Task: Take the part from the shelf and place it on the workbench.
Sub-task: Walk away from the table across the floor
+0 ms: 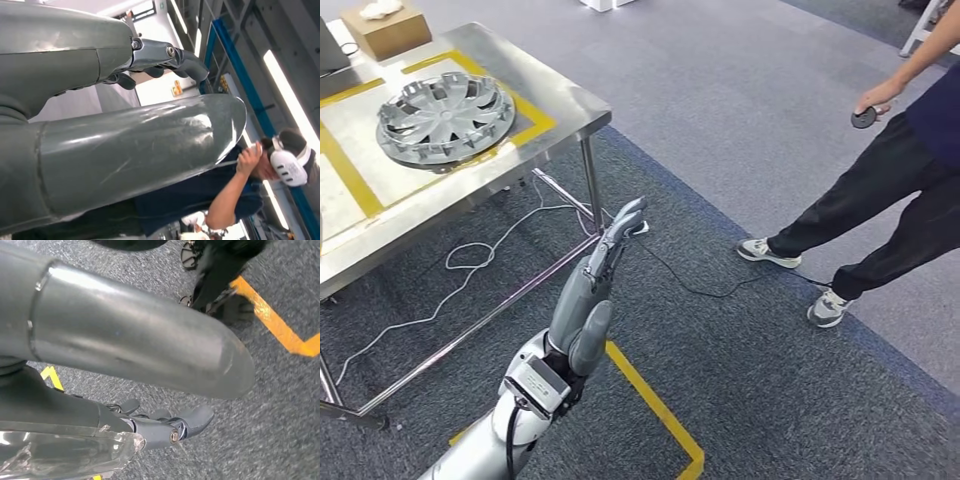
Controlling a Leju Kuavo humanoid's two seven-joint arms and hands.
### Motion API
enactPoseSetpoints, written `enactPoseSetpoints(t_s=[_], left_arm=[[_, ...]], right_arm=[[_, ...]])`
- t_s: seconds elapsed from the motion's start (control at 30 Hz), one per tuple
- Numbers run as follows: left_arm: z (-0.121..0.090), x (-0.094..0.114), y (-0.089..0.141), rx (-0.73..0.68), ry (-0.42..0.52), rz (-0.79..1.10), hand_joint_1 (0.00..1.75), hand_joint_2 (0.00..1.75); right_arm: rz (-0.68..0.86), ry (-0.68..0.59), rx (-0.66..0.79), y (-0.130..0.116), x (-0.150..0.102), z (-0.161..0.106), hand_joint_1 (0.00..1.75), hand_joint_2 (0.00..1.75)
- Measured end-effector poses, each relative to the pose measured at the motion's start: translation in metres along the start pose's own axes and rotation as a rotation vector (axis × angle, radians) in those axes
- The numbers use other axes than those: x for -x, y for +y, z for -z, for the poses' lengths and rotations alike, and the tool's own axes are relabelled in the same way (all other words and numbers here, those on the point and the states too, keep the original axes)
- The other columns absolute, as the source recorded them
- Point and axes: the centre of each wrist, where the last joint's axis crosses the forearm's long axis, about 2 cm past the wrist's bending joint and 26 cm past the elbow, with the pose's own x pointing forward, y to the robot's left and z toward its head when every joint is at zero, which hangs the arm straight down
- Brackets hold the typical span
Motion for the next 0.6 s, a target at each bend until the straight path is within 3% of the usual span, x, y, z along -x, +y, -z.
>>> enactPoseSetpoints(t_s=[0.6], left_arm=[[0.0044,0.0004,-0.0025,-0.008,-0.038,-0.023,0.00,0.00]], right_arm=[[-0.004,-0.005,0.006,-0.0022,0.0002,0.0002,0.00,0.00]])
